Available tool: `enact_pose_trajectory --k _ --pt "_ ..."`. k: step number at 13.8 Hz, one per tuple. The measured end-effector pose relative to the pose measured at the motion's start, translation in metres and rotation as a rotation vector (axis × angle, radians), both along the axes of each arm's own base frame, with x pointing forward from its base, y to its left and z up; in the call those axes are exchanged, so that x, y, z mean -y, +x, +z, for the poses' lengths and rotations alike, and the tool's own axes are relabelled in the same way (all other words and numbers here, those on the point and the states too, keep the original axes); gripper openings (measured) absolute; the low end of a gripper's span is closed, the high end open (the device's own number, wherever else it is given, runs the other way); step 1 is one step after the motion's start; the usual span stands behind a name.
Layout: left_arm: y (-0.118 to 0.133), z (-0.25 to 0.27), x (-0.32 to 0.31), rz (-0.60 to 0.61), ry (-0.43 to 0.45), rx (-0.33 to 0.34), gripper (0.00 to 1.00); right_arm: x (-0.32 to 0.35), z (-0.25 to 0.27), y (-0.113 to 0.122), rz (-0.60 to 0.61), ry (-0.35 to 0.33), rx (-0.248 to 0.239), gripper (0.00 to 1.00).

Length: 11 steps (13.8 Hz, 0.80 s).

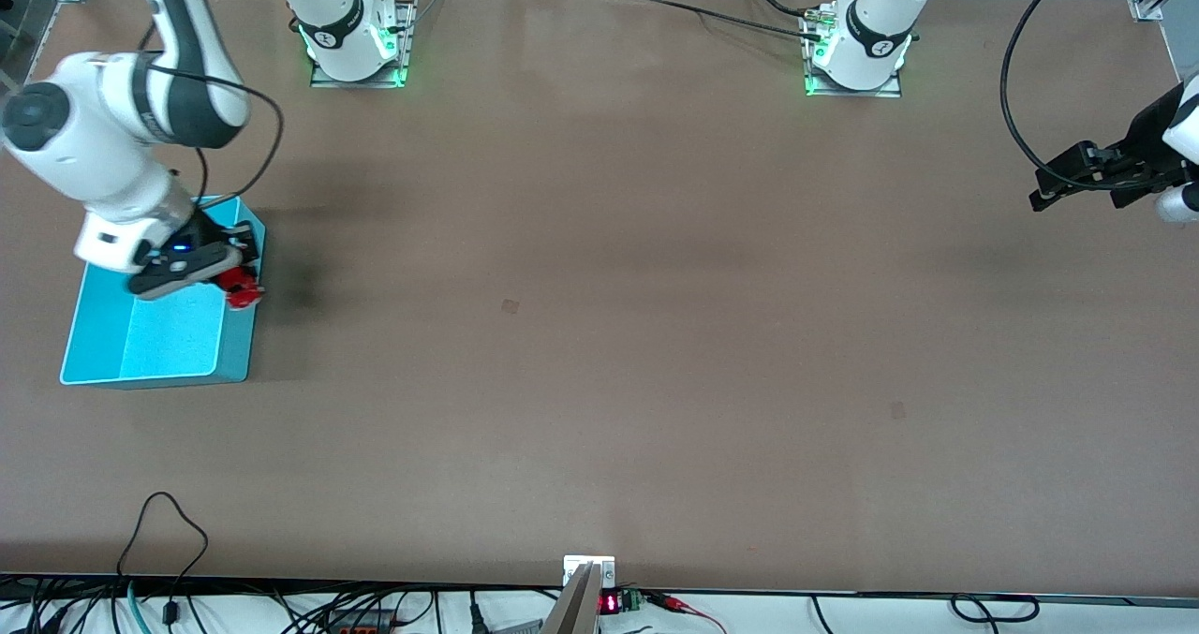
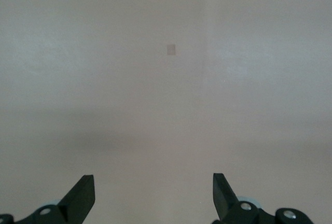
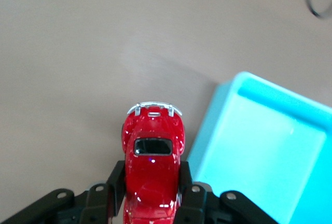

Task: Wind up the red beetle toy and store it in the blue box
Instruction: 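Lower the car into the blue box and open the right gripper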

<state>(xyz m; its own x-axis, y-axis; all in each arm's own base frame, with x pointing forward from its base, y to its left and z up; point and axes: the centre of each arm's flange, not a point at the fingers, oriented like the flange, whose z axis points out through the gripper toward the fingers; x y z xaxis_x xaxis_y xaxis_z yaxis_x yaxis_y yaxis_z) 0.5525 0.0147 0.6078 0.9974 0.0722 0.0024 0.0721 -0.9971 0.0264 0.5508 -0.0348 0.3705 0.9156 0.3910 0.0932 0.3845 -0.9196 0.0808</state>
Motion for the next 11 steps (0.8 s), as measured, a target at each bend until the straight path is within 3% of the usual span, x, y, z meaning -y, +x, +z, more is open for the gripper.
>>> enact_pose_trajectory --k 6,11 --pt "-0.005 0.001 0.000 -0.001 -0.001 -0.018 1.00 0.088 -0.030 -0.015 -0.282 0.002 -0.078 0.44" --pt "-0.008 0.000 0.000 0.000 -0.001 -0.023 1.00 0.140 -0.092 -0.032 -0.321 -0.013 -0.187 0.44"
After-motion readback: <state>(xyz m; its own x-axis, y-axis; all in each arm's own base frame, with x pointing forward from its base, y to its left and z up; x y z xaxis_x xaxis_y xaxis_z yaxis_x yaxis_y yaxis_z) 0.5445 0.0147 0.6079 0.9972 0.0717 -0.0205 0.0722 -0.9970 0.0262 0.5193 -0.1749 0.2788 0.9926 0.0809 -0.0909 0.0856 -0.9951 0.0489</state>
